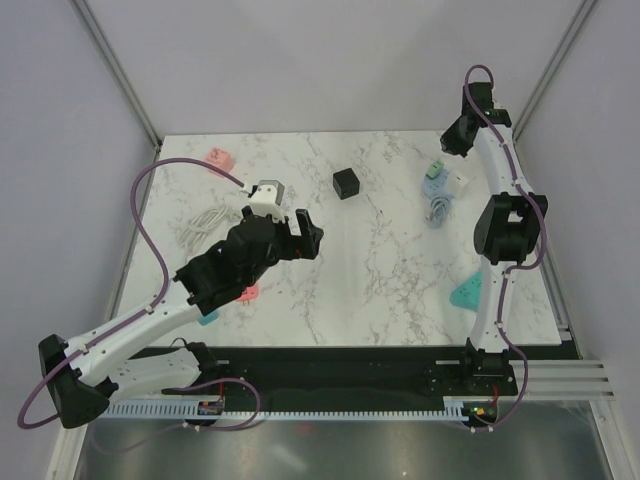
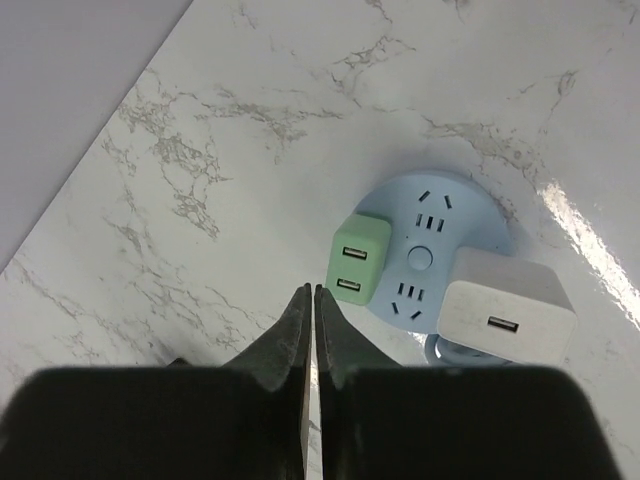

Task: Insert the plug

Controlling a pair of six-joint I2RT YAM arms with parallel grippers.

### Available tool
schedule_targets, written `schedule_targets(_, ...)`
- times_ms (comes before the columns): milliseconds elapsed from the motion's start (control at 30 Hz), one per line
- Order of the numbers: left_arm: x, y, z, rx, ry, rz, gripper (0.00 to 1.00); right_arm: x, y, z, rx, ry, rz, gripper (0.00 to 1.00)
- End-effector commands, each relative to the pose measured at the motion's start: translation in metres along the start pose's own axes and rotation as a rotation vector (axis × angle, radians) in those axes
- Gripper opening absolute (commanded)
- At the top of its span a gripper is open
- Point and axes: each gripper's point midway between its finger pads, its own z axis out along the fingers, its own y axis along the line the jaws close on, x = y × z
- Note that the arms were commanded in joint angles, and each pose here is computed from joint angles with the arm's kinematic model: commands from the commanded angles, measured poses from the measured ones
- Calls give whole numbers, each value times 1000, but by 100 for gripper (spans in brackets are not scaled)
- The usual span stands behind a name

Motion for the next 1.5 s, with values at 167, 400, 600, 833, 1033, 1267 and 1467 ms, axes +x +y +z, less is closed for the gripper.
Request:
schedule_targets(167, -14, 1, -2, -11, -58, 18, 100, 26, -5, 31, -15, 69, -25, 2)
schedule_targets(400, -11, 4, 1, -27, -51, 27, 100, 50, -32, 61, 67, 120, -39, 0)
schedule_targets(600, -15, 8, 1, -52, -68, 58, 100, 36, -17, 50, 7, 101, -54, 0)
schedule_targets(833, -32, 16, -13, -92, -130, -21, 100, -8, 30, -14, -158, 5, -79, 8)
schedule_targets(1033, -32, 14, -27, -37, -123, -39, 100, 21, 44, -72, -232, 38, -179, 40)
schedule_targets(1267, -5, 74, -28, -372, 4, -139, 93, 117, 30, -146, -313, 104, -327, 98)
schedule_targets(1467, 42, 125, -8, -574, 225, -302, 90, 187, 12, -202, -473, 146, -394, 98)
